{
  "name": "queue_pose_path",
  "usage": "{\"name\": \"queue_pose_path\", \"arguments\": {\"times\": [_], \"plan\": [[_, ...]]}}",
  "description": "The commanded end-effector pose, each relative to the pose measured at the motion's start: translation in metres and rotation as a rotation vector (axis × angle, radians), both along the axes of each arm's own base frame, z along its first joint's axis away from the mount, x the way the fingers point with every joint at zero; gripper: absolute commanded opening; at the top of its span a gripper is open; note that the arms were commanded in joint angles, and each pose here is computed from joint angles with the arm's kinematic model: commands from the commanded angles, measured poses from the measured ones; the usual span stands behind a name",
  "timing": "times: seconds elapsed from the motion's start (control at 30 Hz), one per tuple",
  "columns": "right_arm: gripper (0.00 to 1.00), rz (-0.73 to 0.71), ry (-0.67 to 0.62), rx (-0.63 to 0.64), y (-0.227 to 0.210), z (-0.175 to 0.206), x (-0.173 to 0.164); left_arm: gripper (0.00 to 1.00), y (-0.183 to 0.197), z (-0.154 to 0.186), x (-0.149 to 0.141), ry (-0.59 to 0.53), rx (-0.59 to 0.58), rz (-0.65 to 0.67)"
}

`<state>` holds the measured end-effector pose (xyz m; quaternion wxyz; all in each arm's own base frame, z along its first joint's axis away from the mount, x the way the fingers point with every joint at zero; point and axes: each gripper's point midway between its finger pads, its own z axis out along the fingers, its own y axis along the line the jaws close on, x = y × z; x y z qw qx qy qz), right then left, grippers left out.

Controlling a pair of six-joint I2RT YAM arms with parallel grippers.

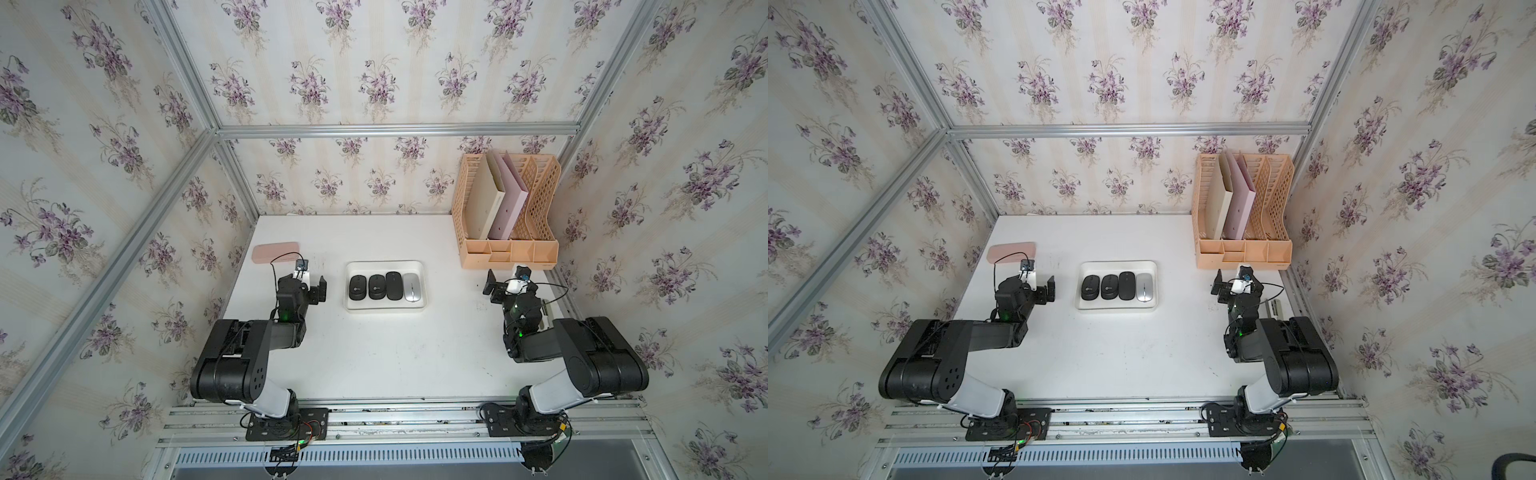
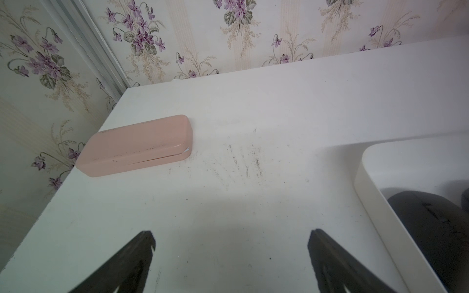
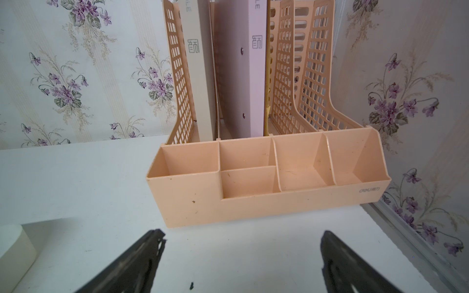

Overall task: Put the mouse in the storage box
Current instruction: Reset both arms

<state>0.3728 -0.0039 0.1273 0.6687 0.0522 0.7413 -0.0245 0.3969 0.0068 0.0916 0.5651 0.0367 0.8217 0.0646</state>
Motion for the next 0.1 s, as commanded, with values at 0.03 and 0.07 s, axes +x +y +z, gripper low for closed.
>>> {"name": "queue_pose_path", "arguments": {"times": [0.03,0.07], "plan": [[1.0,0.014,-0.008,0.013,0.0017,0.0022,0.0007,0.99,0.0003,0.0018,0.0011,-0.008,-0.003,0.003],[1.0,0.014,-0.008,0.012,0.0019,0.0023,0.0003,0.99,0.0005,0.0021,0.001,-0.009,-0.003,0.004]]}}
